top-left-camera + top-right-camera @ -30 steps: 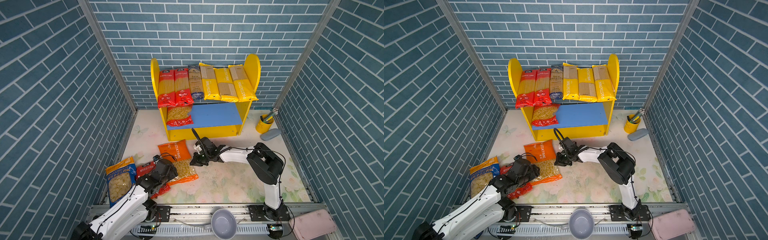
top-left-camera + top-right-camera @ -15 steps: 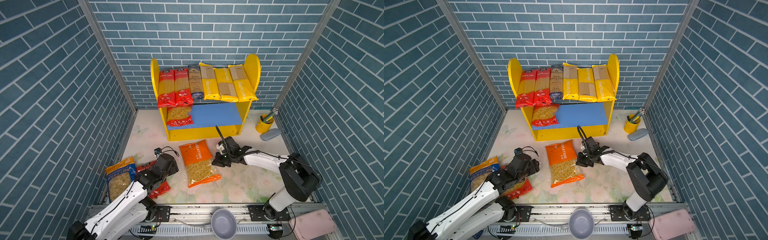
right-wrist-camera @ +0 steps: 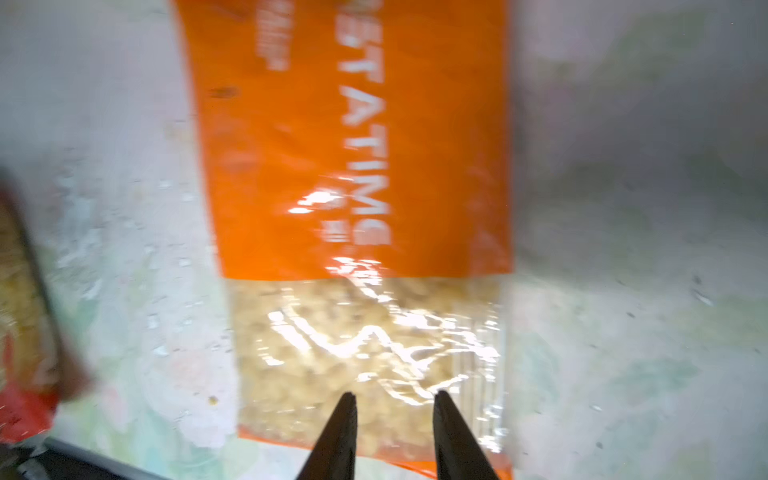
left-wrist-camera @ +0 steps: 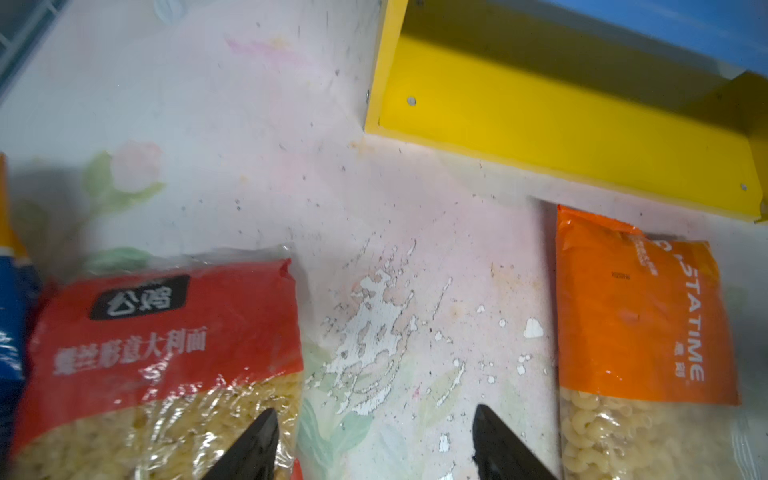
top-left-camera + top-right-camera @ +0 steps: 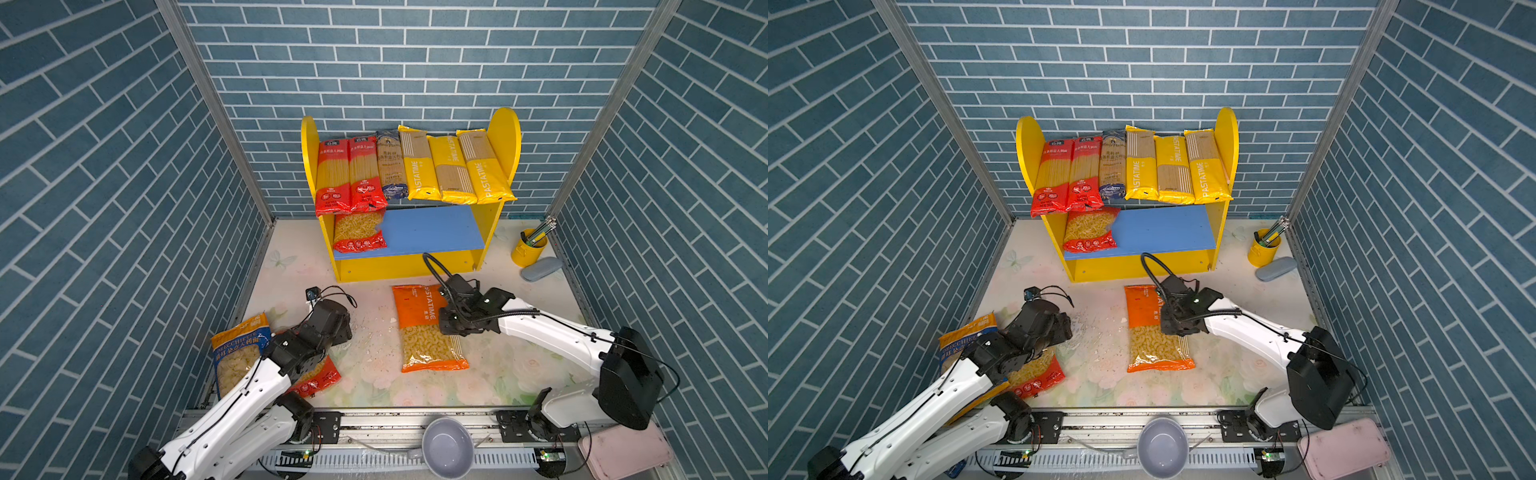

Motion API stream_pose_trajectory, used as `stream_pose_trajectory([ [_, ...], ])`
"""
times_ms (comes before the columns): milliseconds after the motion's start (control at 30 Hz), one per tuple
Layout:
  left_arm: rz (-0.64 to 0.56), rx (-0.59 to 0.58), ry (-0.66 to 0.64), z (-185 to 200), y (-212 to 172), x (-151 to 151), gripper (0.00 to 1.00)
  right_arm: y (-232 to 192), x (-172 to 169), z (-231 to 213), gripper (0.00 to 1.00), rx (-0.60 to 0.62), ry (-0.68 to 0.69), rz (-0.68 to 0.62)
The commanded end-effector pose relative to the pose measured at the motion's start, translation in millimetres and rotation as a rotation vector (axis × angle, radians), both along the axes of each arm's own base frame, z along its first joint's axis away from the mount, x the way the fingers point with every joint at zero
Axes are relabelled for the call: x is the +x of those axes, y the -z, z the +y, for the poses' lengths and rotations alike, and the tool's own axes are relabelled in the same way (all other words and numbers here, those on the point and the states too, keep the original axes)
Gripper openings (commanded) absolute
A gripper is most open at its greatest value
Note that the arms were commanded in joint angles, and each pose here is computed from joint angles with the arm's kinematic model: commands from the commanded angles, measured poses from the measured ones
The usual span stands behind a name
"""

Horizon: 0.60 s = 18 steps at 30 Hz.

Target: Place and organize the pasta boxes and bags onto the shelf

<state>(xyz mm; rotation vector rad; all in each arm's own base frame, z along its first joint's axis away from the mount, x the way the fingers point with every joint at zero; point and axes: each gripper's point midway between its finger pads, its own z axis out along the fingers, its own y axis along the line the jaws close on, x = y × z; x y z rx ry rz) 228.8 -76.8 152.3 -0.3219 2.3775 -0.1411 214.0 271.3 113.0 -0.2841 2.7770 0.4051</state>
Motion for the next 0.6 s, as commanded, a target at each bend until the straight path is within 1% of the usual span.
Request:
stream_pose_trajectory([
  [0, 0.010, 0.143, -0.004, 25, -15, -1, 0.76, -4, -17, 50, 0.33, -0.032, -0.153, -0.035],
  [67, 0.008, 0.133, -0.047, 38, -17, -3, 0.77, -8, -36, 103, 0.33, 0.054, -0.296, -0.006],
  [100, 0.001, 0.116, -0.071, 44, -18, -4, 0.77, -9, -44, 123, 0.33, 0.097, -0.345, 0.016],
  [167, -0.019, 0.061, -0.138, 60, -21, -5, 0.78, -13, -62, 168, 0.35, 0.230, -0.429, 0.110],
  [233, -0.043, 0.024, -0.179, 71, -29, -3, 0.79, -11, -74, 202, 0.38, 0.349, -0.453, 0.214],
  [300, -0.051, 0.036, -0.189, 78, -39, 1, 0.81, -7, -84, 229, 0.40, 0.442, -0.472, 0.316],
  [400, -0.036, 0.079, -0.179, 81, -48, 5, 0.82, 6, -95, 248, 0.41, 0.444, -0.492, 0.382],
  [567, -0.079, 0.047, -0.172, 77, -58, 9, 0.82, 21, -105, 272, 0.42, 0.488, -0.505, 0.470],
])
